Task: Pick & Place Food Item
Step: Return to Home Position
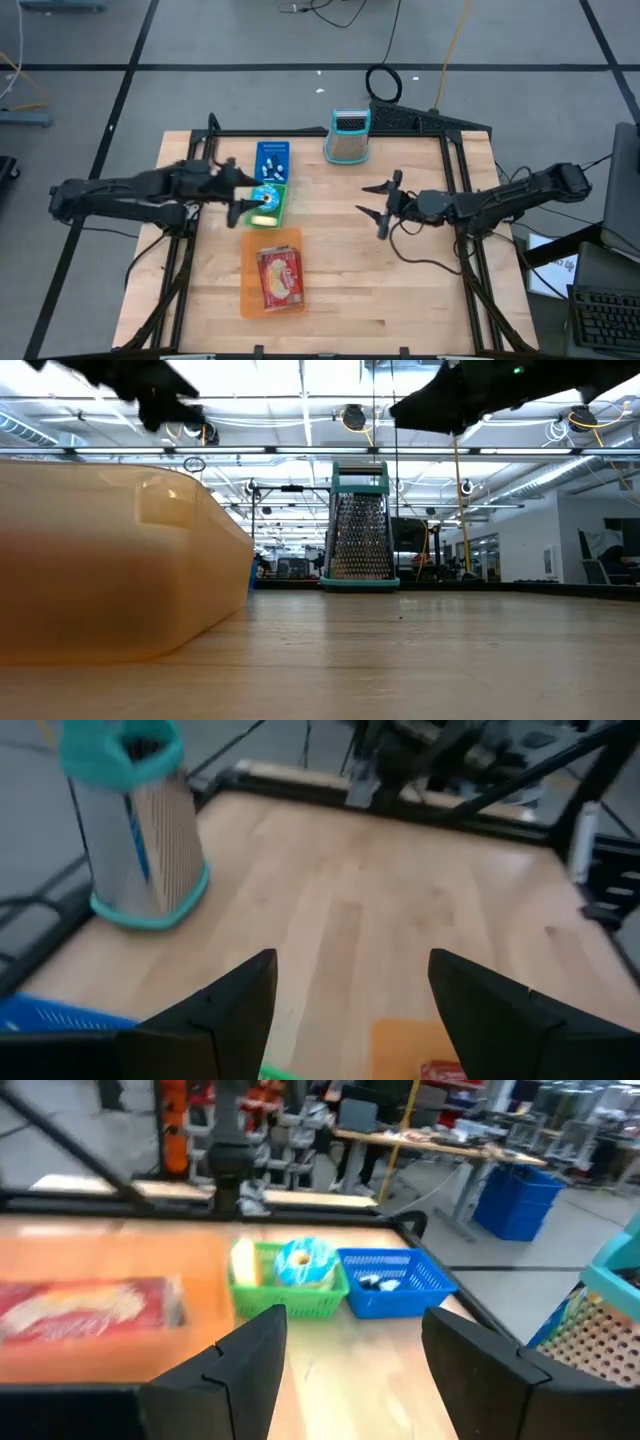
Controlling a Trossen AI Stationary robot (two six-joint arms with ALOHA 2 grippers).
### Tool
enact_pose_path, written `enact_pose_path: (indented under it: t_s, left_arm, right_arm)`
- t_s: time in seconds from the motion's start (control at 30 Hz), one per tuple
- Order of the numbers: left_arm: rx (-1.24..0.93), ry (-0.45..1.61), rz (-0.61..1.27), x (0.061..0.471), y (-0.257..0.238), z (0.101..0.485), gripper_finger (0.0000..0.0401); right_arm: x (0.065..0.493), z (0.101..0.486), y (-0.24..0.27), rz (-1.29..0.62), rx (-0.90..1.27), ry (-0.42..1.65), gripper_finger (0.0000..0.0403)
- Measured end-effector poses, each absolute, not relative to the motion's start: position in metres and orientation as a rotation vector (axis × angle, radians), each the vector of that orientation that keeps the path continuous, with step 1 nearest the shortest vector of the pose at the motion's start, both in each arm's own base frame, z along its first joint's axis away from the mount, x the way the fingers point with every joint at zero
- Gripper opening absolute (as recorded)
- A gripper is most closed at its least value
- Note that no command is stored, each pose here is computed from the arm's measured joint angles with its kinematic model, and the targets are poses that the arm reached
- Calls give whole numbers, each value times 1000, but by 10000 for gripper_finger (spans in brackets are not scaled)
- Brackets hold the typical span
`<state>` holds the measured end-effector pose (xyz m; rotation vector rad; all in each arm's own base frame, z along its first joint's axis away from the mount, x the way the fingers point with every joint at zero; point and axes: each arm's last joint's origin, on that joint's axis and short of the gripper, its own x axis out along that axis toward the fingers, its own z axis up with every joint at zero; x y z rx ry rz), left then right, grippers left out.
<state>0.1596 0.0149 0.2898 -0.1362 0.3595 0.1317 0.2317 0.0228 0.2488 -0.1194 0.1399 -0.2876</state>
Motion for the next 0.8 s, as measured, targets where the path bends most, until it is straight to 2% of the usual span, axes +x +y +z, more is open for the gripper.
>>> enact_pose_path:
  t_s: [0.17,0.33,0.53,0.8]
  left_arm:
    - [-91,371,113,129,12,325,258]
    - [-76,395,239,99,13,334,258]
    - [-57,274,238,90,12,300,258]
    - [-96,86,234,81,11,245,258]
  right_arm:
    - [202,261,27,-243,-133,196,223]
    - [162,279,21,-234,-123,170,220]
    - [128,282,14,-238,-73,188,224]
    - [111,279,10,-246,-16,217,220]
